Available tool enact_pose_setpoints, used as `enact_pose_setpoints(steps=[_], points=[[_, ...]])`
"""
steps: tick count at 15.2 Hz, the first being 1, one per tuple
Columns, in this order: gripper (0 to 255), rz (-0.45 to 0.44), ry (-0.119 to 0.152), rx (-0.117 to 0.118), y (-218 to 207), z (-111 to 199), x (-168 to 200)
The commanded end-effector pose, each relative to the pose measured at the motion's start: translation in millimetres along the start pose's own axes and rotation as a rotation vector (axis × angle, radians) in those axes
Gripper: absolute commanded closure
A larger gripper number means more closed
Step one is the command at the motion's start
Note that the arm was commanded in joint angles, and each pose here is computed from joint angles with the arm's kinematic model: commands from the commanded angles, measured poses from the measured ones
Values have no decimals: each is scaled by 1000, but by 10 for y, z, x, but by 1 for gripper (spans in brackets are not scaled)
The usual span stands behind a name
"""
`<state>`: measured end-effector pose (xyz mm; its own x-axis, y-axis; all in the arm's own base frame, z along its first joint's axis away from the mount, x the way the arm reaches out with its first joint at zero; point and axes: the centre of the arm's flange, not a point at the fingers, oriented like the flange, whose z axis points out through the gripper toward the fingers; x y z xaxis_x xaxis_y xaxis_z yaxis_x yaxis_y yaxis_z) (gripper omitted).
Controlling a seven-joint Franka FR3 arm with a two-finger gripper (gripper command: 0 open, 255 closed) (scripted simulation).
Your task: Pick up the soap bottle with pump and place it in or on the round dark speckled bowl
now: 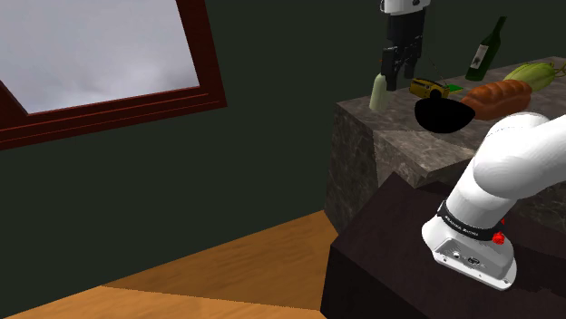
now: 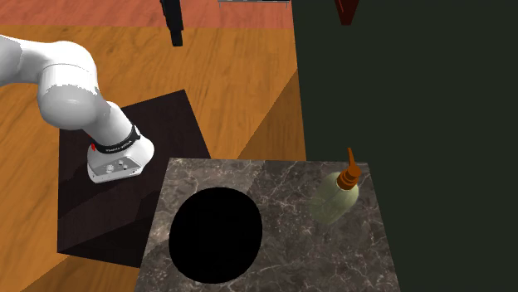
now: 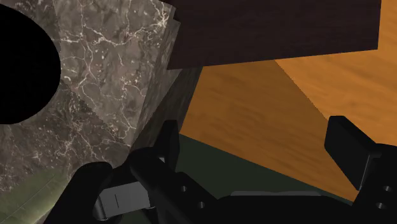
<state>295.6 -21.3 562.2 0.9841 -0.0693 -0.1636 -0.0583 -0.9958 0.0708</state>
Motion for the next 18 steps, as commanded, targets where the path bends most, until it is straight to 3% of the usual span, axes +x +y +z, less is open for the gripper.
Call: enact_pose_setpoints(steps=[1,18], points=[[0,0,0,0,0,0,0],[0,39,102,38,1996,271,938]])
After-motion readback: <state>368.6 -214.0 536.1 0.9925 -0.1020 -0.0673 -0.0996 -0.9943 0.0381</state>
